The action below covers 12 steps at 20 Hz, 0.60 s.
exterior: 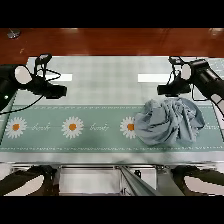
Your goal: Fold the shirts.
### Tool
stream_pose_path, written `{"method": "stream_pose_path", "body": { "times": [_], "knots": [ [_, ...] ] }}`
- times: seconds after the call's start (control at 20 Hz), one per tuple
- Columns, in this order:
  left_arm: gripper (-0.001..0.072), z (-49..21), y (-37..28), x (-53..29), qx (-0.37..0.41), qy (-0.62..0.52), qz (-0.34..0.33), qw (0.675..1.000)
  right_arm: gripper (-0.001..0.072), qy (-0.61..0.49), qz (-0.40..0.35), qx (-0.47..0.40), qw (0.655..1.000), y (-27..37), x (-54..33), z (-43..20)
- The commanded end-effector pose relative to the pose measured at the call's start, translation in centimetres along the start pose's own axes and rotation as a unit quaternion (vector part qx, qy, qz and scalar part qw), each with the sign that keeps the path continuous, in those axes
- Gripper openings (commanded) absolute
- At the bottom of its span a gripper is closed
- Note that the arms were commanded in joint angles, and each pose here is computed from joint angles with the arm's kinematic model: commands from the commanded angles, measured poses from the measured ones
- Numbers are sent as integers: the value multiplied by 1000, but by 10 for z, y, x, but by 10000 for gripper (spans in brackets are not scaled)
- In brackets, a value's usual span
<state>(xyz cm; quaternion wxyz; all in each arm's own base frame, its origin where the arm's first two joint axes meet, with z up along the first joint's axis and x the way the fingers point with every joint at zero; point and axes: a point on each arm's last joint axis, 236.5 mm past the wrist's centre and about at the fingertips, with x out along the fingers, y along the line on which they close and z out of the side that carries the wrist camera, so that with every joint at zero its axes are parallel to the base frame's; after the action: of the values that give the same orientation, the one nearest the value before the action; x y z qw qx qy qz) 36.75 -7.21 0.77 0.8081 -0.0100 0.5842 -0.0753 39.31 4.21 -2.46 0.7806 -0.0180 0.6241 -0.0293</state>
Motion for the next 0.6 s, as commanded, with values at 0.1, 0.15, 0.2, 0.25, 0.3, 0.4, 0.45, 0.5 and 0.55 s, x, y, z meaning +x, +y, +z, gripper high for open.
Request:
{"method": "stream_pose_path", "body": {
  "times": [0.1, 0.15, 0.2, 0.25, 0.3, 0.4, 0.45, 0.5, 0.55],
  "knots": [
    [24, 0, 0, 0, 0, 0, 0, 1000, 24, 0, 0, 0, 1000, 0, 0, 0],
    [24, 0, 0, 0, 0, 1, 0, 1000, 24, 0, 0, 0, 1000, 0, 0, 0],
    [24, 0, 0, 0, 0, 0, 0, 1000, 24, 0, 0, -1, 1000, 0, 0, 0],
    [24, 0, 0, 0, 0, 0, 0, 1000, 24, 0, 0, 0, 1000, 0, 0, 0],
    [24, 0, 0, 0, 0, 0, 0, 1000, 24, 0, 0, 0, 1000, 0, 0, 0],
    [24, 0, 0, 0, 0, 0, 0, 1000, 24, 0, 0, 0, 1000, 0, 0, 0],
    [24, 0, 0, 0, 0, 0, 0, 1000, 24, 0, 0, 0, 1000, 0, 0, 0],
    [24, 0, 0, 0, 0, 0, 0, 1000, 23, 0, 0, 0, 1000, 0, 0, 0],
    [24, 0, 0, 0, 0, 0, 0, 1000, 23, -7, 2, 0, 1000, 1, 0, 3]
  ]
}}
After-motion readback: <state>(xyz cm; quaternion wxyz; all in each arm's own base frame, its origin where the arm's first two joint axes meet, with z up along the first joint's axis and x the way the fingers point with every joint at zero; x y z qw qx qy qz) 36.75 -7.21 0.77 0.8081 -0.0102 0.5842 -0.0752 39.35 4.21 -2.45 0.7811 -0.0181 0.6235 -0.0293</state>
